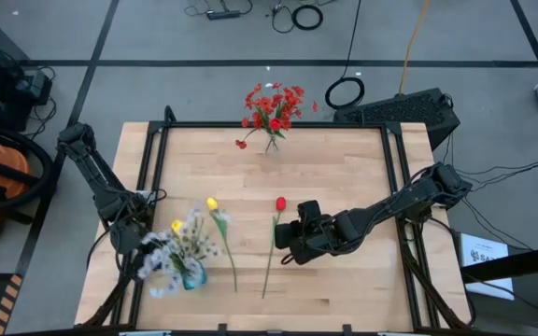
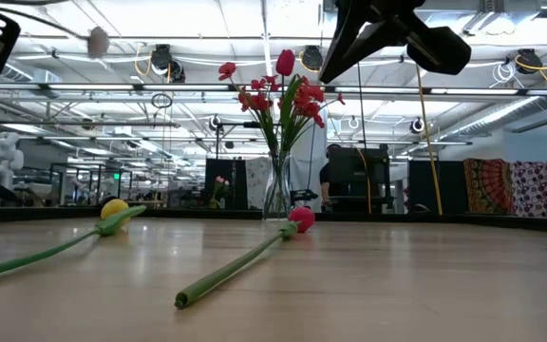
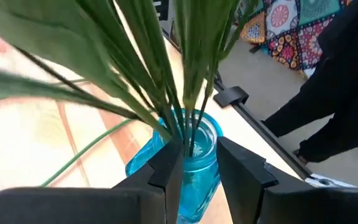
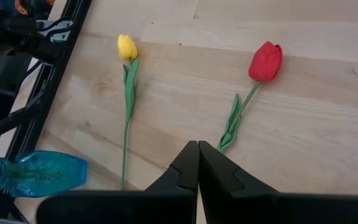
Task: Sort flowers into vase by color
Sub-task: Put the white flowers into the blue vase, then put the red flower into the transparent vase
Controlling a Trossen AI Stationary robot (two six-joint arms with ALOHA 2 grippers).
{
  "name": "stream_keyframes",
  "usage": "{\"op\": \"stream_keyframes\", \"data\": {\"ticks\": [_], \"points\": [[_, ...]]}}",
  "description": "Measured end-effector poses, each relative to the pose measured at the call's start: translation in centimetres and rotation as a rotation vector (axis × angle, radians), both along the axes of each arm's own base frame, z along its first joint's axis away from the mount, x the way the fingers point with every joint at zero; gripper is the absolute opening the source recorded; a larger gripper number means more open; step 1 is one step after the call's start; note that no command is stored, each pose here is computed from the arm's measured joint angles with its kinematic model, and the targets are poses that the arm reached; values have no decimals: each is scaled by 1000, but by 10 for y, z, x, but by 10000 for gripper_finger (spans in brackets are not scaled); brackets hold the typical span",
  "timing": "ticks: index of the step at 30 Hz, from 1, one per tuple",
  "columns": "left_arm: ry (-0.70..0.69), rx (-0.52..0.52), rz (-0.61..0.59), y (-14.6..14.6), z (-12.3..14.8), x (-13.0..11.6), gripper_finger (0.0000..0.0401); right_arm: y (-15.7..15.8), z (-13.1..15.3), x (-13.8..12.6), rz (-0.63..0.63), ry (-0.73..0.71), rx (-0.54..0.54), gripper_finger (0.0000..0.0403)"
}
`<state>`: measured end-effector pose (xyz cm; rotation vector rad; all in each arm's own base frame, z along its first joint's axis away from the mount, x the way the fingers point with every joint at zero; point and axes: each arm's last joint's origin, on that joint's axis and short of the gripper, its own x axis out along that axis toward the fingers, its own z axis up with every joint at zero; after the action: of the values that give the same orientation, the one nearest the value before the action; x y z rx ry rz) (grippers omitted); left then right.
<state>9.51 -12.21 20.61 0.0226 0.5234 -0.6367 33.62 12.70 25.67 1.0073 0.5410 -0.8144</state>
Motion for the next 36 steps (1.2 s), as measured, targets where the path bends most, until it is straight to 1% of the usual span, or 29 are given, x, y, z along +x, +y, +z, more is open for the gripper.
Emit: {"op": "stream_keyframes", "data": {"ticks": [10,15,18,20,23,26,29,31,34,36], "points": [[-19,-29,-12,3,5,-3,105,0,0,0,17,8,-14,0],[12,10,-11,12,3,-9,105,1,1,2,15,-18,-1,0],[20,17,-10,18,3,-13,105,4,-1,10,-7,-77,44,0],[11,9,-5,21,5,-15,105,6,-7,15,-10,-89,52,0],[-17,-6,11,25,9,-17,105,4,-17,25,11,-82,49,0],[-48,-2,25,29,11,-19,105,-1,-30,36,14,-69,91,0],[-65,16,58,33,11,-21,105,-9,-41,46,-20,-37,119,0],[-71,25,77,35,11,-21,105,-15,-43,54,-36,11,118,0],[-85,25,95,36,12,-21,105,-27,-43,65,-57,109,125,0],[-87,28,94,36,12,-21,105,-35,-45,69,-69,208,117,0]]}}
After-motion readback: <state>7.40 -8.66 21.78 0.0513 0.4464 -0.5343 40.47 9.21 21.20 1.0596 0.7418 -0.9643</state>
